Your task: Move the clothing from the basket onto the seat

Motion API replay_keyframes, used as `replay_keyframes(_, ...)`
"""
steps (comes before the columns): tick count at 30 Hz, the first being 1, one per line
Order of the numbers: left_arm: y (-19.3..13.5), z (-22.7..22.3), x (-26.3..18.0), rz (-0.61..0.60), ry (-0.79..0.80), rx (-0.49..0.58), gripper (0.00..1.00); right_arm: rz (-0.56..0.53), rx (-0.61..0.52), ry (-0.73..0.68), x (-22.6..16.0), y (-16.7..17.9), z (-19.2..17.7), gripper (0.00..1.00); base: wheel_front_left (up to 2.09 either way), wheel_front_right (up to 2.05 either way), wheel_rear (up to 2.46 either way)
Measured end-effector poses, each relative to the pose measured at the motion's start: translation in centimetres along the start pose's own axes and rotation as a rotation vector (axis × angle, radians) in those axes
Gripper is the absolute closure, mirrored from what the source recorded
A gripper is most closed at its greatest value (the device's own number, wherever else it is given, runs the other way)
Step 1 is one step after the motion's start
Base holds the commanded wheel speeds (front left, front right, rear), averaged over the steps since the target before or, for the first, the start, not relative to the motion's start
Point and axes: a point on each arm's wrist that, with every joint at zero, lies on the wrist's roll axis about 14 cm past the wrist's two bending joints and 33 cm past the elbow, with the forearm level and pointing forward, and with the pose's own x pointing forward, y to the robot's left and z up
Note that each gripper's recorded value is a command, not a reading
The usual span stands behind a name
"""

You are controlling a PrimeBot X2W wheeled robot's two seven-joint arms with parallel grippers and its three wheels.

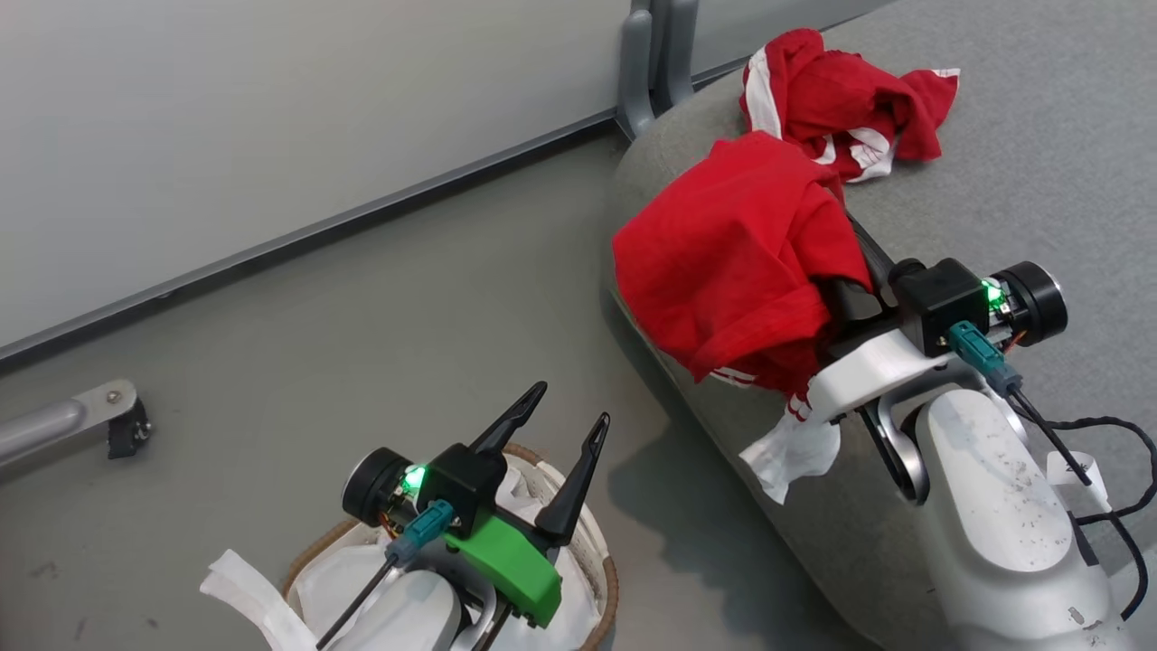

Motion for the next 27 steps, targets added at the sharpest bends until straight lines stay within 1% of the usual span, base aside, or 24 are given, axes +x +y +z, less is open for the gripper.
replay_keyframes(5,-0.1,-1.0,1.1,-0.038,0.015,-0.022,0.0,-0.042,-0.018,0.024,0.4,-1.7,-0.9,1.0,0.0,0.0,0.0)
replay_keyframes(8,0.0,-1.6,1.6,-0.055,0.021,-0.034,0.0,-0.065,-0.052,0.007,1.8,-2.9,-0.4,1.0,0.0,0.0,0.0)
replay_keyframes(9,0.2,-1.7,1.8,-0.057,0.022,-0.036,0.0,-0.071,-0.066,-0.006,2.4,-3.3,0.0,1.0,0.0,0.0,0.0)
replay_keyframes(10,0.7,-2.0,2.0,-0.058,0.025,-0.038,0.0,-0.082,-0.116,-0.047,4.2,-4.2,1.5,1.0,0.0,0.0,0.0)
replay_keyframes(12,1.3,-2.3,2.2,-0.055,0.028,-0.042,0.0,-0.095,-0.163,-0.09,5.8,-5.4,3.0,1.0,0.0,0.0,0.0)
replay_keyframes(14,1.9,-2.6,2.4,-0.052,0.028,-0.049,0.0,-0.124,-0.219,-0.135,7.5,-7.3,4.8,1.0,0.0,0.0,0.0)
replay_keyframes(18,3.3,-2.9,2.7,-0.038,0.023,-0.053,0.0,-0.177,-0.274,-0.184,10.2,-10.4,6.8,1.0,0.0,0.0,0.0)
replay_keyframes(21,4.5,-3.3,3.0,-0.026,0.015,-0.055,0.0,-0.214,-0.333,-0.179,11.8,-12.9,7.0,1.0,0.0,0.0,0.0)
replay_keyframes(23,5.4,-3.4,3.3,-0.02,0.005,-0.051,0.0,-0.238,-0.36,-0.16,12.8,-14.5,6.3,1.0,0.0,0.0,0.0)
replay_keyframes(27,7.3,-4.2,3.8,-0.007,-0.002,-0.051,0.0,-0.267,-0.392,-0.084,14.3,-16.4,2.9,1.0,0.0,0.0,0.0)
